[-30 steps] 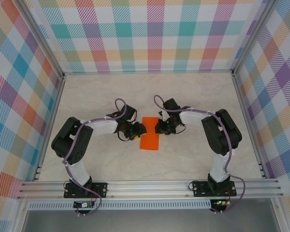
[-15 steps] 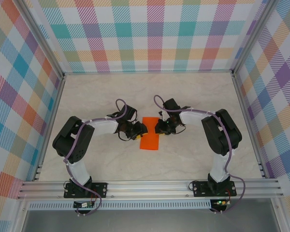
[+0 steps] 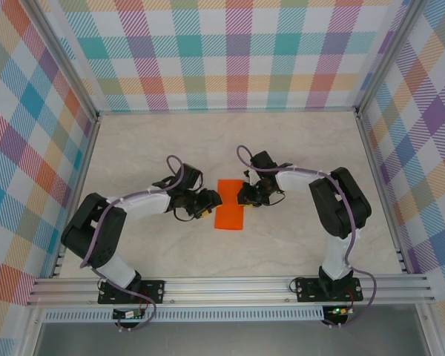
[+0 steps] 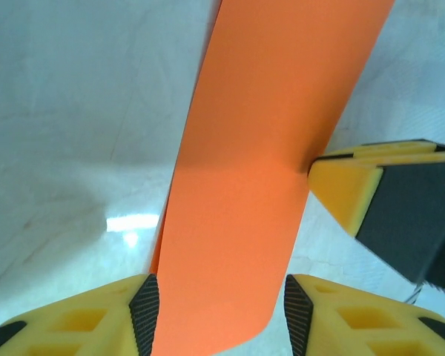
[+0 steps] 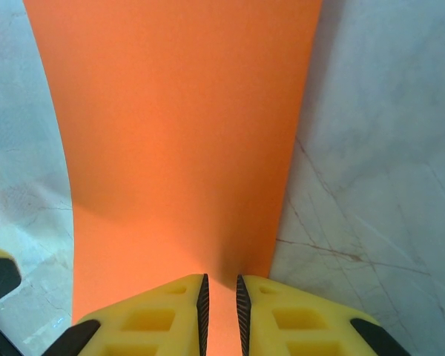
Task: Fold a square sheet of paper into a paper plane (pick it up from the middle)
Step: Fold the triangle a second time at the center of the table.
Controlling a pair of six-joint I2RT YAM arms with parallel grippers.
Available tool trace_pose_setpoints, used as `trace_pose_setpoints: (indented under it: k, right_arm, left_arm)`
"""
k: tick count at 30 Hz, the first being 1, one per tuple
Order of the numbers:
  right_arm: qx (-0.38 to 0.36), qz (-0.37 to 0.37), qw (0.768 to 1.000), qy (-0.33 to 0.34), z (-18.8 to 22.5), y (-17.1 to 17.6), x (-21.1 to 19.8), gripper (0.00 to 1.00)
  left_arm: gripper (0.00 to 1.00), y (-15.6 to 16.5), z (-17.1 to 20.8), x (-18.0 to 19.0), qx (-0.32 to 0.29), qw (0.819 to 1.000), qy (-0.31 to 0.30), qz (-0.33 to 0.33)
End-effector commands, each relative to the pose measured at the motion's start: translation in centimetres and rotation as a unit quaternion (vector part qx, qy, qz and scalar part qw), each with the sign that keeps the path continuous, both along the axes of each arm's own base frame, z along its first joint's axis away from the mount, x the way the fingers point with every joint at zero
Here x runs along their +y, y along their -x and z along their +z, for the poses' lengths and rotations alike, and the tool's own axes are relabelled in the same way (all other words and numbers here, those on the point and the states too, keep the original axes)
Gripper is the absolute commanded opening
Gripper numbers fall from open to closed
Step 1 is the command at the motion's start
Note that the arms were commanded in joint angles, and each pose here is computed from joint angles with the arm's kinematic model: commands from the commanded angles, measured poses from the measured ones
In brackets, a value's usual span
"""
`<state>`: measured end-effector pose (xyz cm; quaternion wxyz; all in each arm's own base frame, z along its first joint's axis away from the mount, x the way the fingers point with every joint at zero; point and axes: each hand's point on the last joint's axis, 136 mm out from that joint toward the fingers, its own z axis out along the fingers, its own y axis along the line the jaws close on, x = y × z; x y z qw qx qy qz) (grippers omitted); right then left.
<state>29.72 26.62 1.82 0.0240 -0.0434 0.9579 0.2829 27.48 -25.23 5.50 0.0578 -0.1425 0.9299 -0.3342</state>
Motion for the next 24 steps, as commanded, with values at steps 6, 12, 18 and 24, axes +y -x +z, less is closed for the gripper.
trace_pose_setpoints:
  k: [6, 12, 18, 24]
  right_arm:
    - [0.011, -0.005, 1.000, 0.021, -1.7, 0.4, -0.9, 0.21]
    - [0.012, -0.006, 1.000, 0.022, -1.7, 0.4, -0.9, 0.21]
    - [0.012, -0.007, 1.000, 0.024, -1.7, 0.3, -0.9, 0.21]
    - [0.012, -0.008, 1.000, 0.024, -1.6, 0.3, -0.9, 0.21]
  left_arm:
    - [0.53, 3.0, -0.6, -0.4, 0.044, 0.998, 0.032, 0.012]
    - [0.54, 3.0, -0.8, -0.9, 0.043, 0.998, 0.043, 0.009]
    - [0.53, 3.0, -1.2, -1.4, 0.050, 0.998, 0.048, 0.002]
    - [0.53, 3.1, -1.9, -1.2, 0.057, 0.998, 0.040, 0.002]
